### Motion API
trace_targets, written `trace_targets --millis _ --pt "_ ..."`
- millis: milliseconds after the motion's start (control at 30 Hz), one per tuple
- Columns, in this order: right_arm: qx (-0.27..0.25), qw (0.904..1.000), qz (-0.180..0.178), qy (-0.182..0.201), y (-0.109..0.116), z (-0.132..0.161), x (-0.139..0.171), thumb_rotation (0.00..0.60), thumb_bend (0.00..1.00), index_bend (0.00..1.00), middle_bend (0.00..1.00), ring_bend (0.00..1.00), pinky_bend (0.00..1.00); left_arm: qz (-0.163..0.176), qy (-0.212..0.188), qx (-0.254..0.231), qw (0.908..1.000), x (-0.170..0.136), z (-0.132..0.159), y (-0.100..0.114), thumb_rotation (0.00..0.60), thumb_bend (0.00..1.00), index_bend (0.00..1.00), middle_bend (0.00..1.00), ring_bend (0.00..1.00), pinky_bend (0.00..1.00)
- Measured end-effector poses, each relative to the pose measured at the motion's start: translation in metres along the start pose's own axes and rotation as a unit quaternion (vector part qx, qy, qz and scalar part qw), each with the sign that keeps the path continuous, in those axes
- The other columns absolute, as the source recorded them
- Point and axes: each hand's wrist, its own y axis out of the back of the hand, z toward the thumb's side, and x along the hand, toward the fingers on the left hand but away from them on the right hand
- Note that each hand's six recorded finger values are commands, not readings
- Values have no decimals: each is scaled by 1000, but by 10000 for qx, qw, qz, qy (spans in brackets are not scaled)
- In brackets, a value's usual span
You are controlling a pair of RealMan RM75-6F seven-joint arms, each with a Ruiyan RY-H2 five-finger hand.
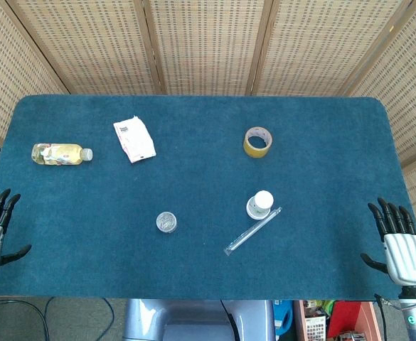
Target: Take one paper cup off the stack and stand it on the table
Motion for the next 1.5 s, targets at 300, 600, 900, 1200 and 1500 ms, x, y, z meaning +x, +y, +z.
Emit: trace_targets --millis 300,600,900,1200,1500 --pt "-53 10000 -11 39 1 2 0 600 51 0 0 0 0 25 33 -8 10000 -1 -2 2 600 122 0 0 0 0" --pt "-94 9996 -190 212 5 10 1 600 51 0 0 0 0 42 28 -16 10000 -1 -3 3 600 121 0 0 0 0" --pt "-141 9994 -254 210 6 9 2 600 51 0 0 0 0 23 12 4 10000 -1 -1 2 600 122 0 0 0 0" --pt "-244 9992 -265 174 10 11 -5 600 51 85 0 0 0 110 22 -36 9999 -1 -1 5 600 122 0 0 0 0" --pt "-230 9966 -421 670 41 60 -38 600 51 223 19 0 95 38 15 -28 10000 0 0 0 600 122 0 0 0 0"
